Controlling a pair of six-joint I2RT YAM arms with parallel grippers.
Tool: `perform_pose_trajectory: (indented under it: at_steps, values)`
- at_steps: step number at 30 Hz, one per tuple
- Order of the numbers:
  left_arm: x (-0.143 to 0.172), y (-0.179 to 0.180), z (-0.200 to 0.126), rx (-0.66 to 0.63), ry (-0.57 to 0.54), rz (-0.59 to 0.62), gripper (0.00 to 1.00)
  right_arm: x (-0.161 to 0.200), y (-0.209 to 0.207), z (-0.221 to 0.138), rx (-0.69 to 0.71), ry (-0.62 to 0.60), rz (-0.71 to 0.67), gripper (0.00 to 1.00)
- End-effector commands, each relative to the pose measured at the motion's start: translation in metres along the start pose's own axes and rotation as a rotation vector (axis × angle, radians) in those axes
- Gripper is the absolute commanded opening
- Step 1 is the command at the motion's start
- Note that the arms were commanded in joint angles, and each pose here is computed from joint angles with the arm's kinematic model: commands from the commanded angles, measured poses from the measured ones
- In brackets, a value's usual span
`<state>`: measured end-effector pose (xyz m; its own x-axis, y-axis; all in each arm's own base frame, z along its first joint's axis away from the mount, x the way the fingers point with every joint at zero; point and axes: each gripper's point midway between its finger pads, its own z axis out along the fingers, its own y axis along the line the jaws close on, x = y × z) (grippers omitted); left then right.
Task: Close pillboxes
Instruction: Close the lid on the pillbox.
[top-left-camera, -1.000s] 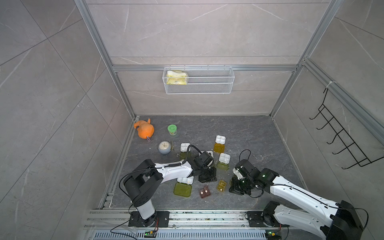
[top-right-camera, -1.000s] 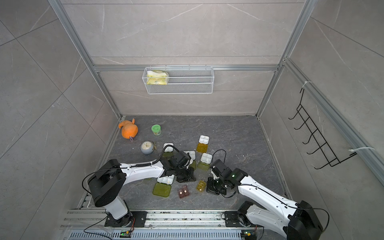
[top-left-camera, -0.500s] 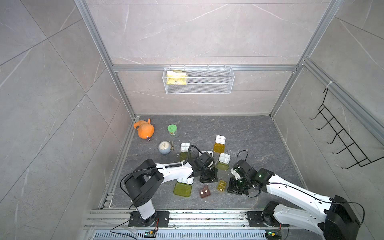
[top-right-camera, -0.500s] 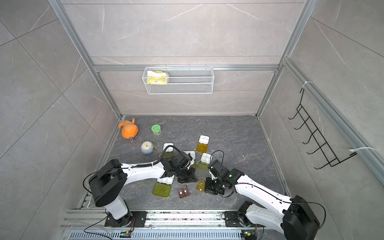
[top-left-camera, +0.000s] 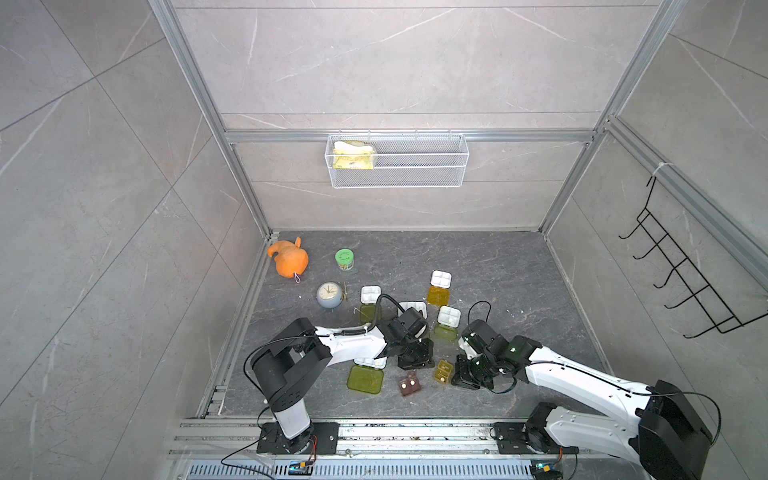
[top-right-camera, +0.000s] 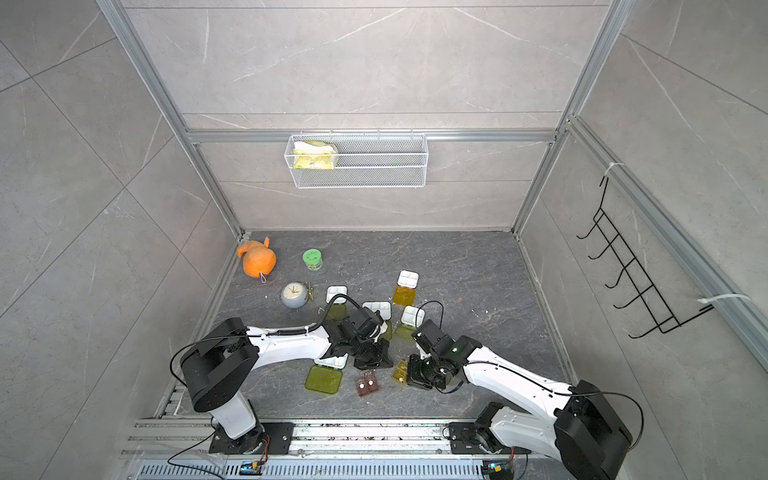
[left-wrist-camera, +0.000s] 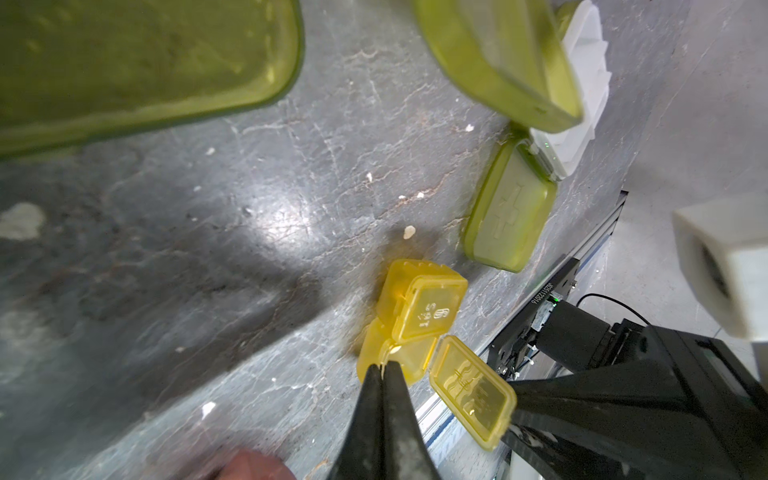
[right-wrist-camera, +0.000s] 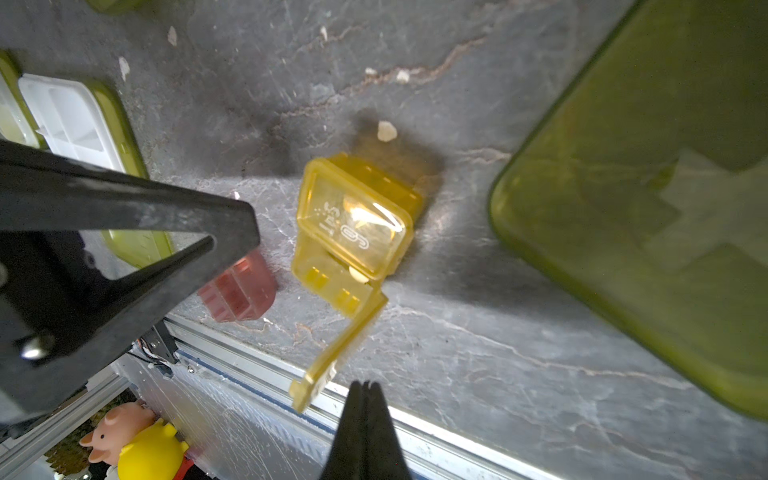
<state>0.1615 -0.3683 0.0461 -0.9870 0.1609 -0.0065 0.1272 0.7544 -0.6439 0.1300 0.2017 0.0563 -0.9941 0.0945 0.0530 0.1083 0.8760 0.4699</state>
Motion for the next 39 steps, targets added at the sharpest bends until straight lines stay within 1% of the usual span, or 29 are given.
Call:
perform_pose_trajectory:
  at_steps: [1,19,39]
  values:
    - [0.006,0.002,0.006,0.003,0.030,-0.001,0.00,-0.002,0.004,0.002,-0.002,0.001,-0.010,0.00]
    - [0.008,0.002,0.014,0.003,0.071,0.014,0.00,-0.008,0.009,0.006,0.014,0.006,-0.020,0.00]
    - [0.008,0.000,0.015,0.016,0.076,0.019,0.00,-0.014,0.016,0.012,0.021,0.013,-0.029,0.00]
